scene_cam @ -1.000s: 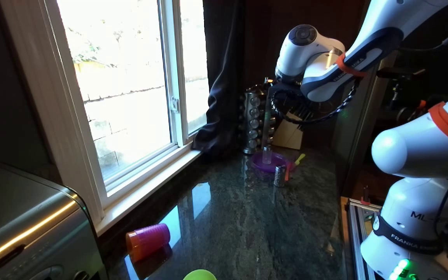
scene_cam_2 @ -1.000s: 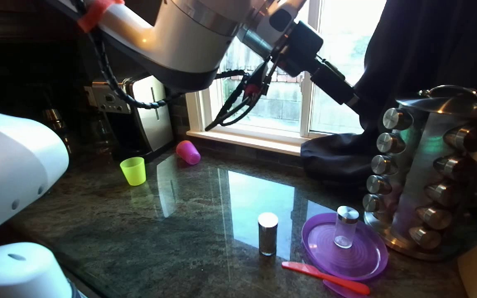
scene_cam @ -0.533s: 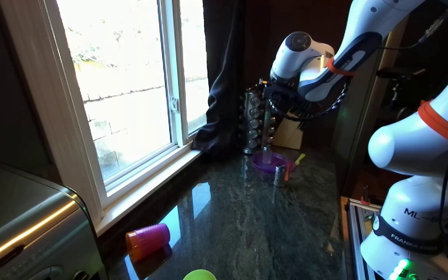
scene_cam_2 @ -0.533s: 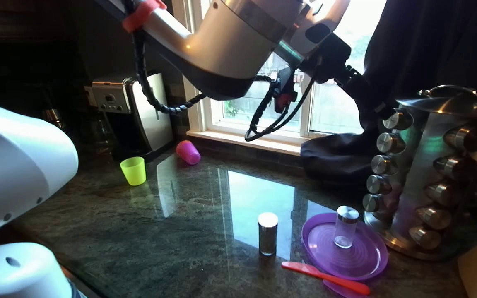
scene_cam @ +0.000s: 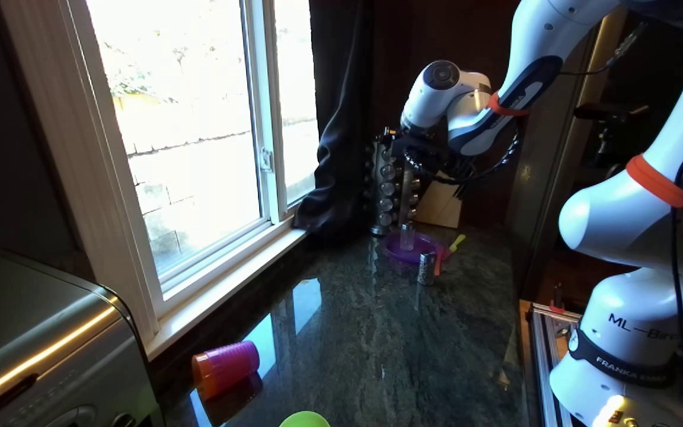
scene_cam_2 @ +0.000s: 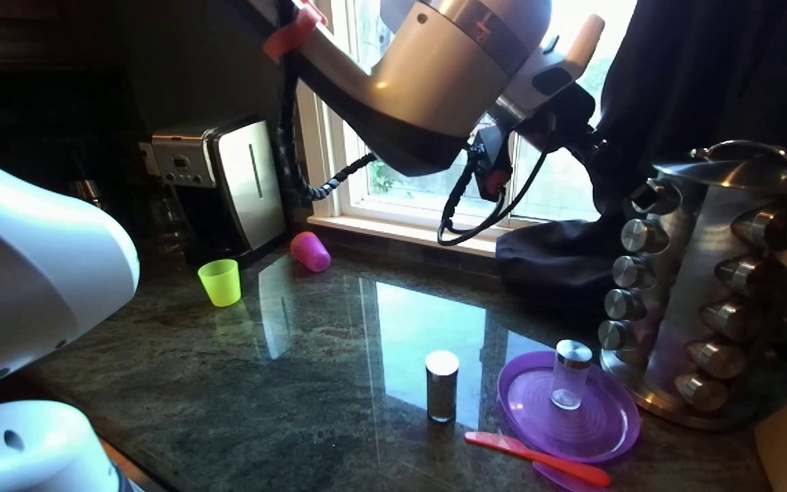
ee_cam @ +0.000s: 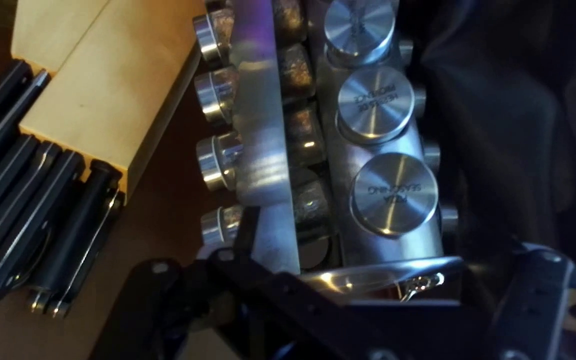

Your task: Pick up a jar from the silver object and put it on the table

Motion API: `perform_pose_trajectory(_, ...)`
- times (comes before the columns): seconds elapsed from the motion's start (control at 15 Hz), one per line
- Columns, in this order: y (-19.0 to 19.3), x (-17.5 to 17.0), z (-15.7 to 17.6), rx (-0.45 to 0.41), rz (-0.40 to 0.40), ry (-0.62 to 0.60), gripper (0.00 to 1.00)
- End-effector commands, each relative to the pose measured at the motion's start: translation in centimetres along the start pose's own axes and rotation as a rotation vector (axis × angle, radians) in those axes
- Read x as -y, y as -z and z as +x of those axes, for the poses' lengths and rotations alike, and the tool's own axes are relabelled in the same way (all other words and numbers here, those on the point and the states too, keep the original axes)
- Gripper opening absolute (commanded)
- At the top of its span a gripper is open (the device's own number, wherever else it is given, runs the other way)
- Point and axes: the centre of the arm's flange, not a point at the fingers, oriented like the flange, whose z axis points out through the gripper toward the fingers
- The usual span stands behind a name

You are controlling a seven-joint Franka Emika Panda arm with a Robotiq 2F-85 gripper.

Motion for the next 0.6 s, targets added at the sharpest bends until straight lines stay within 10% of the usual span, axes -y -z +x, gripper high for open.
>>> perform_pose_trajectory(0.0, -0.2, 0.2, -0.2, 0.011, 0.007, -0.003, 1.0)
perform_pose_trajectory(0.53, -2.1, 1.5, -0.8, -0.004, 0.003, 0.021, 1.0)
